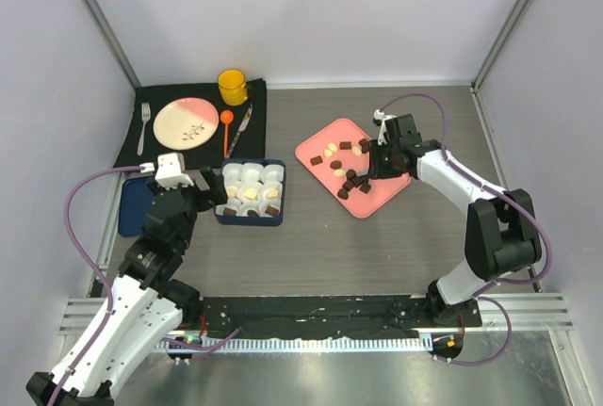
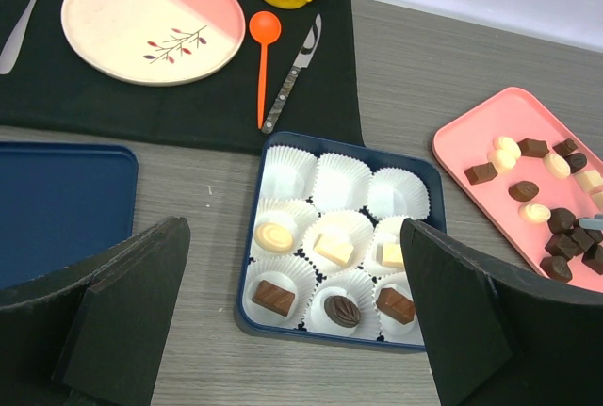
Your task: Pack the chocolate
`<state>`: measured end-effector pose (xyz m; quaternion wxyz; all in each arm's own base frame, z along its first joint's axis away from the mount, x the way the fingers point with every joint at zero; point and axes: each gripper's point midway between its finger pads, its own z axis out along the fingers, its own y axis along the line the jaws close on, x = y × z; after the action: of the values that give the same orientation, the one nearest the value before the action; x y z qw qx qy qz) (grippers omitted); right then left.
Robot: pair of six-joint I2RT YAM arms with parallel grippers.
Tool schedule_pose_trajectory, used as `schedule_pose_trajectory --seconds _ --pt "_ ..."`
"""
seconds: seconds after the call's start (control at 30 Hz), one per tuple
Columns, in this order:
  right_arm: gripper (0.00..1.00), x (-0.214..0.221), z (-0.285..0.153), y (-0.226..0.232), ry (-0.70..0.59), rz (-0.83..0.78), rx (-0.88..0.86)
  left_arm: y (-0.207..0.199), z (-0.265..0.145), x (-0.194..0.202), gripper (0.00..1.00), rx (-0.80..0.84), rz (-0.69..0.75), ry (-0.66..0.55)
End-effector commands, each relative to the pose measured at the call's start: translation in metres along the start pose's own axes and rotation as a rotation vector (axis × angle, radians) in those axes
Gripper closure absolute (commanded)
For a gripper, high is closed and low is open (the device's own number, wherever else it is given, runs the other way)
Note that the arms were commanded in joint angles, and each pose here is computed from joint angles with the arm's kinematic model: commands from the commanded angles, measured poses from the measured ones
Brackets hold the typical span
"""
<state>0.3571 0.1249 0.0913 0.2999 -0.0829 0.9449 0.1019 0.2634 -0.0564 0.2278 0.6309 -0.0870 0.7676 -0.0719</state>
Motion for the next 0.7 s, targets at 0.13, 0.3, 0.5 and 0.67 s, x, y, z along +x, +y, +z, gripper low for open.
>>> schedule_pose_trajectory --seconds 0.13,0.3,0.5,0.67 --pt "0.64 -0.030 -0.001 -0.003 -0.085 -0.003 0.049 -0.007 -0.002 -0.025 0.00 0.020 -0.026 -0.062" --pt "0.65 -0.019 -0.002 -0.003 -0.044 -0.017 0.049 -0.006 -0.002 -0.025 0.01 0.019 -0.026 -0.063" --pt "0.65 -0.004 -0.003 -0.001 0.012 -0.025 0.040 -0.007 -0.002 -0.026 0.00 0.020 -0.028 -0.063" --pt "0.65 -0.002 -0.003 -0.001 0.021 -0.012 0.039 -0.007 -0.002 -0.026 0.00 0.022 -0.026 -0.063"
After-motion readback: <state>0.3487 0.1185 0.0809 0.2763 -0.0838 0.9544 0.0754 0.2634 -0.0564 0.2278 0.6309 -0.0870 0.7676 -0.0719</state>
